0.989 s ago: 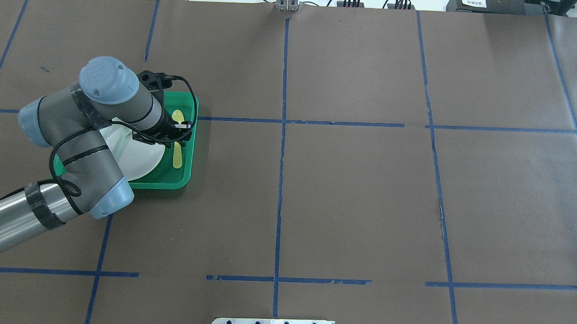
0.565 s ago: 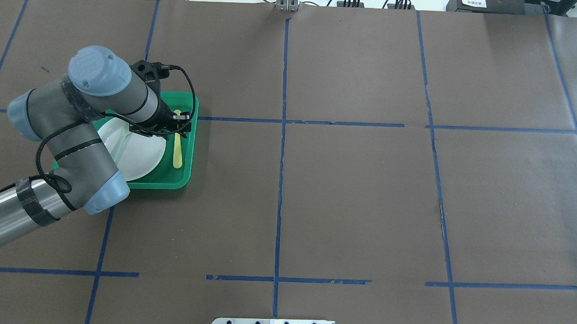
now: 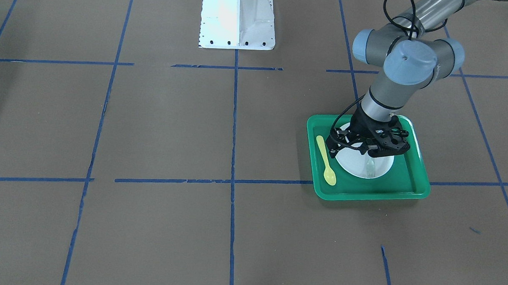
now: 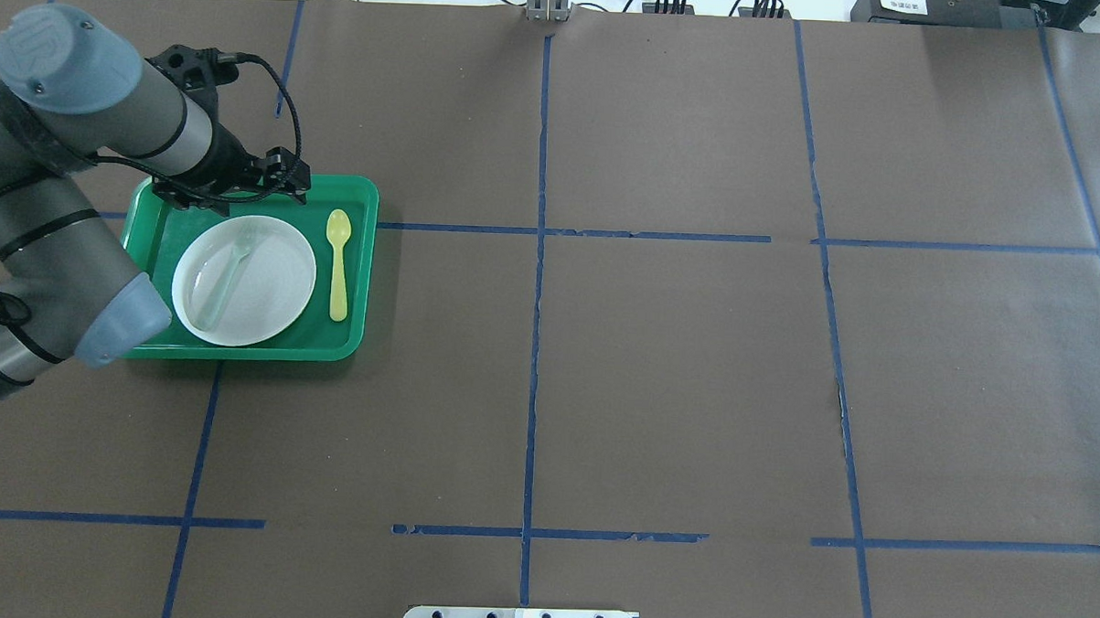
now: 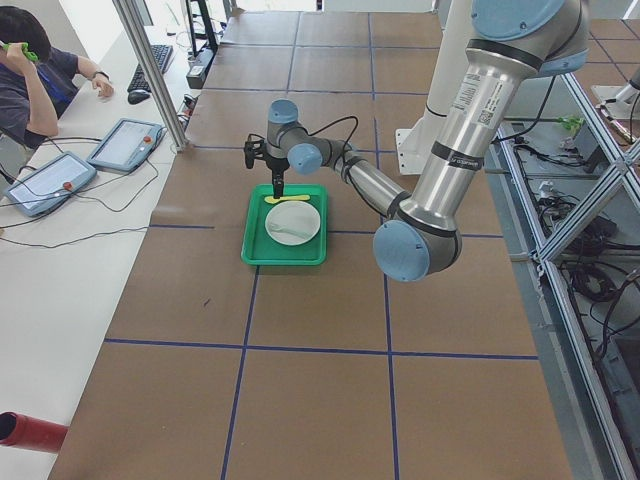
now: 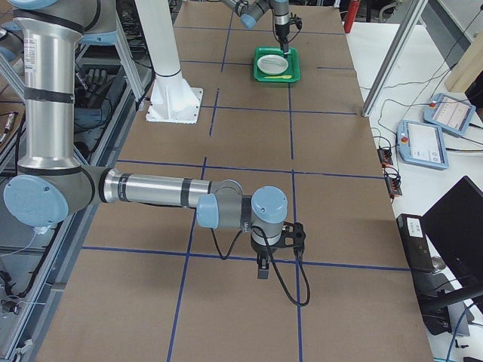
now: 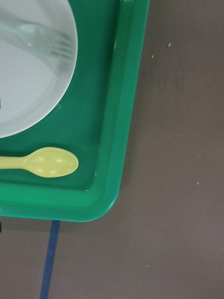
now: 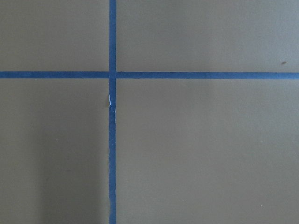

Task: Place spoon

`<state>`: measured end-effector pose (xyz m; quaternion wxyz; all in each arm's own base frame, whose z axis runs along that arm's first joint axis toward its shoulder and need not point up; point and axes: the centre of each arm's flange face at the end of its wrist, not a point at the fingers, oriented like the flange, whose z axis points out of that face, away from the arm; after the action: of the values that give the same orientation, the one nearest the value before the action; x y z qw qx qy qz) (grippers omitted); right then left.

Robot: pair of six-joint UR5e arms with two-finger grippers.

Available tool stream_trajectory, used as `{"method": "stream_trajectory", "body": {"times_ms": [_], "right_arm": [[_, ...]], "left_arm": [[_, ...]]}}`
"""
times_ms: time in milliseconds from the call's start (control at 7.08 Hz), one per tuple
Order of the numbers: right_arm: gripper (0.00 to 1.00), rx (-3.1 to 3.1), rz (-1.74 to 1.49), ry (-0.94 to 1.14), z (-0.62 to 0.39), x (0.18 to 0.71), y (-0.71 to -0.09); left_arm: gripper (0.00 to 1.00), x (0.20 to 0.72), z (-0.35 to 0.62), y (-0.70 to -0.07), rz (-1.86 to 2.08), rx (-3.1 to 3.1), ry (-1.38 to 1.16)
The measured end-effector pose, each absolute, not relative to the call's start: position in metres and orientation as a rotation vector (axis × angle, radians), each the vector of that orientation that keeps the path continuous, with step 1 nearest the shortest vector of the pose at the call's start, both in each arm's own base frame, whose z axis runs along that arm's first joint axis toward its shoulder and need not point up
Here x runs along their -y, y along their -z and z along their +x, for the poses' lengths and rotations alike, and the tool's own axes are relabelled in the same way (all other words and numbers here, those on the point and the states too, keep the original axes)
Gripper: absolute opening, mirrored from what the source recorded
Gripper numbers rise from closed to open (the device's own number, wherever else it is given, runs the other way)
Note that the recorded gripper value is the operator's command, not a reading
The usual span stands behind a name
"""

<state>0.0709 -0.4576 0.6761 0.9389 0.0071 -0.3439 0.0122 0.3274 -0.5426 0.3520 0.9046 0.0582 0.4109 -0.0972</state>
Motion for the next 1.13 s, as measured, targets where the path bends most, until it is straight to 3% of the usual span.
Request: {"method": "stream_trajectory", "body": {"times_ms": [565, 848, 1130], "right_arm": [[1.00, 0.703, 0.014, -0.025, 0.071, 0.457, -0.676], [1.00, 0.703, 0.014, -0.025, 0.071, 0.458, -0.676], [1.00, 0.703, 0.015, -0.025, 0.071, 0.458, -0.676]], "left_arm": [[1.00, 0.543, 0.142, -0.459, 0.159, -0.659, -0.102], [1.00, 0.507, 0.009, -0.543, 0.161, -0.631, -0.163], [1.00, 0.449, -0.061, -0.611, 0.085, -0.751, -0.052]]}}
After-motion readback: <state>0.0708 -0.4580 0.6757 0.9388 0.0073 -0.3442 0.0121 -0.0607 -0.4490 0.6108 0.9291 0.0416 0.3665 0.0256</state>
